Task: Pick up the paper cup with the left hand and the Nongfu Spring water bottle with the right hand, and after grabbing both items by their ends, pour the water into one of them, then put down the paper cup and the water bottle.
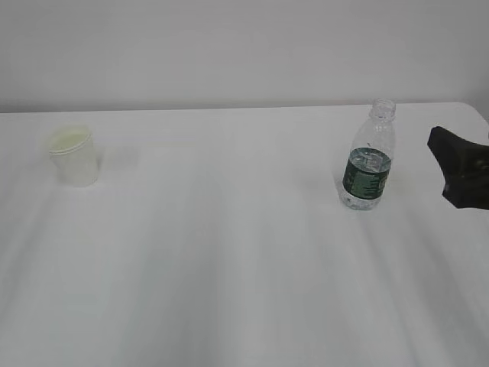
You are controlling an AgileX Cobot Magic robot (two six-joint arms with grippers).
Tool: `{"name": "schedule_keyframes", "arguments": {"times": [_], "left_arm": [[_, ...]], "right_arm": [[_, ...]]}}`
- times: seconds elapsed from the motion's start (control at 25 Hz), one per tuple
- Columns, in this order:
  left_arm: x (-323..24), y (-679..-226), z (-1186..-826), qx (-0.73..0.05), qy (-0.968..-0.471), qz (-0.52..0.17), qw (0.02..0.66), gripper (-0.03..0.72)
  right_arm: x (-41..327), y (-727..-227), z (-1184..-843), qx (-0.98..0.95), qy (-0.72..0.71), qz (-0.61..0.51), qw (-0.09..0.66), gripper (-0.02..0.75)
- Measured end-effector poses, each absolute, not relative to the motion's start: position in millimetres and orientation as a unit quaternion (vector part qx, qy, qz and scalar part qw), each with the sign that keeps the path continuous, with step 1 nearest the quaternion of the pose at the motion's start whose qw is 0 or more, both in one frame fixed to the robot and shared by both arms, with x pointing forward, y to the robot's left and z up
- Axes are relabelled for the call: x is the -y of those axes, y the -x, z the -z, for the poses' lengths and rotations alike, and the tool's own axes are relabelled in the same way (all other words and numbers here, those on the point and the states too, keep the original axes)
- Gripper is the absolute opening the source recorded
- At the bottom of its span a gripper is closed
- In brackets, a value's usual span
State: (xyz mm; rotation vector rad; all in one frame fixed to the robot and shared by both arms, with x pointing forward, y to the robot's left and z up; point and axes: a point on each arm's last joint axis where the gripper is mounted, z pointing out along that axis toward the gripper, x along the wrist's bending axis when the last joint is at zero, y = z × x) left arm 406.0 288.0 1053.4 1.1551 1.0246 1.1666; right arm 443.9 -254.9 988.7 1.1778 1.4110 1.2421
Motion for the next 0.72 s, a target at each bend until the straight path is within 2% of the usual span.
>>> {"name": "schedule_keyframes", "arguments": {"times": [0.2, 0.48, 0.72], "left_arm": [[-291.0, -391.9, -1087.5, -0.434, -0.482, -0.514, 0.562, 0.556], [-294.9, -361.8, -1117.5, -0.432, -0.465, -0.532, 0.561, 0.554], [-298.0, -333.2, -1123.4, -0.442, -0.458, -0.535, 0.555, 0.553]], "right_arm": [[257.1, -433.4, -1001.4, -0.567, -0.473, -0.506, 0.445, 0.593], [262.7, -416.6, -1020.9, -0.567, -0.475, -0.501, 0.449, 0.593], [266.6, -399.8, -1044.4, -0.572, -0.468, -0.499, 0.453, 0.593]]}}
